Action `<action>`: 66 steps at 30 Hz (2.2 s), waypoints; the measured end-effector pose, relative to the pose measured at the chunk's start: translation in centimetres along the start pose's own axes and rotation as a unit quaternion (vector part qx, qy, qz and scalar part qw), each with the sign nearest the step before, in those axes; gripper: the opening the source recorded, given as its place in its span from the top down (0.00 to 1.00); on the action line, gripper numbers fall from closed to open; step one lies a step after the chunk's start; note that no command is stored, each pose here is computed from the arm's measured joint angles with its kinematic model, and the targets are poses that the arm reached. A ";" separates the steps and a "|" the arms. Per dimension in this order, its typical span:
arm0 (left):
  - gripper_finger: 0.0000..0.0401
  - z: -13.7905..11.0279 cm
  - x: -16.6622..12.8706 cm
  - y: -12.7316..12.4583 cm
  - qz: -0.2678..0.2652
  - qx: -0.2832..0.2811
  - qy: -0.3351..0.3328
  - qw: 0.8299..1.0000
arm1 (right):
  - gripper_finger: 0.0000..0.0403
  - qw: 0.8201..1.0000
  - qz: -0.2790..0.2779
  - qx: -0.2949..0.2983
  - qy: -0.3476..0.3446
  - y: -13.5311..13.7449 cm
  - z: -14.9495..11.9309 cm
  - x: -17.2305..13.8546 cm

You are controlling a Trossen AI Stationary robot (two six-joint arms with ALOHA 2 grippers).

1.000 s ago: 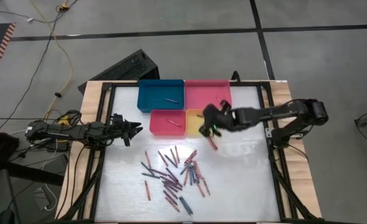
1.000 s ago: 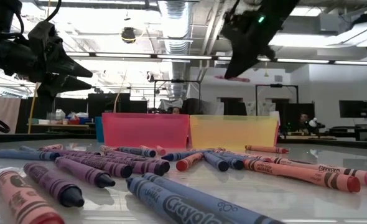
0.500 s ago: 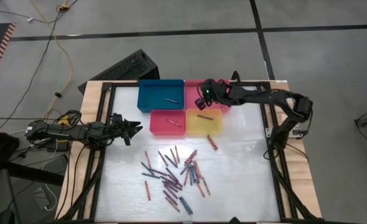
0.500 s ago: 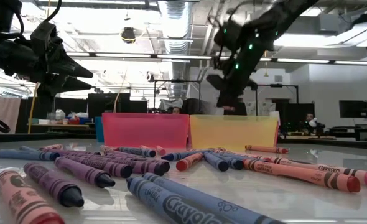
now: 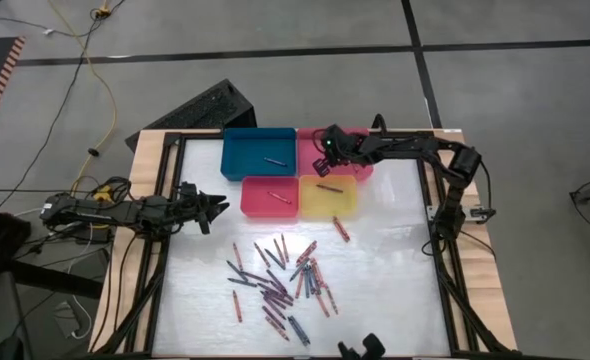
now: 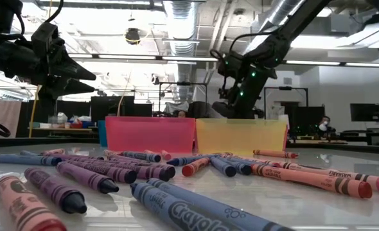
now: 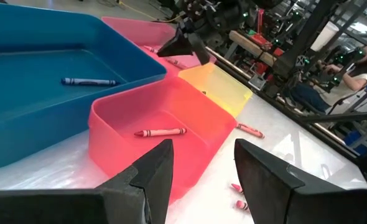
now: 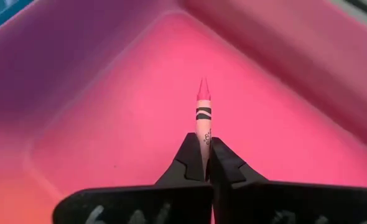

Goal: Sort crayons
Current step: Put the pink crayon into the pink bin, then put the red crayon into the red bin

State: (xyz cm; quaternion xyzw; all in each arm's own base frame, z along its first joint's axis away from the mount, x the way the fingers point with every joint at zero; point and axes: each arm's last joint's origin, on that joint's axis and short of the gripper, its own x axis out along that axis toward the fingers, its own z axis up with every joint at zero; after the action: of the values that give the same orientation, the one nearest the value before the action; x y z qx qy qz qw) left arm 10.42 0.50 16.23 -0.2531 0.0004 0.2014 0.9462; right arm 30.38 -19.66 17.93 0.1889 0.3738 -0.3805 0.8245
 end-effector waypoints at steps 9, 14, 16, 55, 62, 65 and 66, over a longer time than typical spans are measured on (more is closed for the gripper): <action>0.60 0.0 0.0 0.0 0.000 0.000 0.000 1.000 | 0.88 1.000 0.012 0.005 0.007 -0.3 0.0 0.1; 0.60 0.0 0.0 0.0 0.000 0.000 0.000 1.000 | 0.86 1.000 0.025 0.006 0.004 -0.3 0.2 -0.3; 0.60 0.0 0.0 0.0 -0.002 0.000 0.001 1.000 | 0.86 0.999 0.034 0.008 -0.004 -0.3 0.5 -1.0; 0.60 0.0 0.0 0.0 -0.007 -0.007 0.004 1.000 | 0.79 0.984 0.031 -0.013 0.174 13.4 -13.2 -17.4; 0.60 0.0 0.0 0.0 -0.009 -0.008 0.006 1.000 | 0.57 0.981 -0.006 -0.025 0.193 14.8 -14.5 -13.9; 0.60 -0.1 0.0 -0.1 -0.016 -0.009 0.011 1.000 | 0.50 0.983 -0.015 -0.020 0.184 14.7 -14.3 -13.5; 0.60 -0.1 0.0 -0.1 -0.017 -0.009 0.012 1.000 | 0.49 0.984 -0.019 -0.020 0.178 14.6 -14.2 -13.5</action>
State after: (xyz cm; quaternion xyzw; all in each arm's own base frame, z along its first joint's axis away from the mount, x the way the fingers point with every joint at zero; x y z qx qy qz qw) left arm 10.46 0.38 16.21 -0.2636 0.0053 0.1819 0.9473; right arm 29.10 4.73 19.34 0.2298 0.5260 -0.3487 0.7409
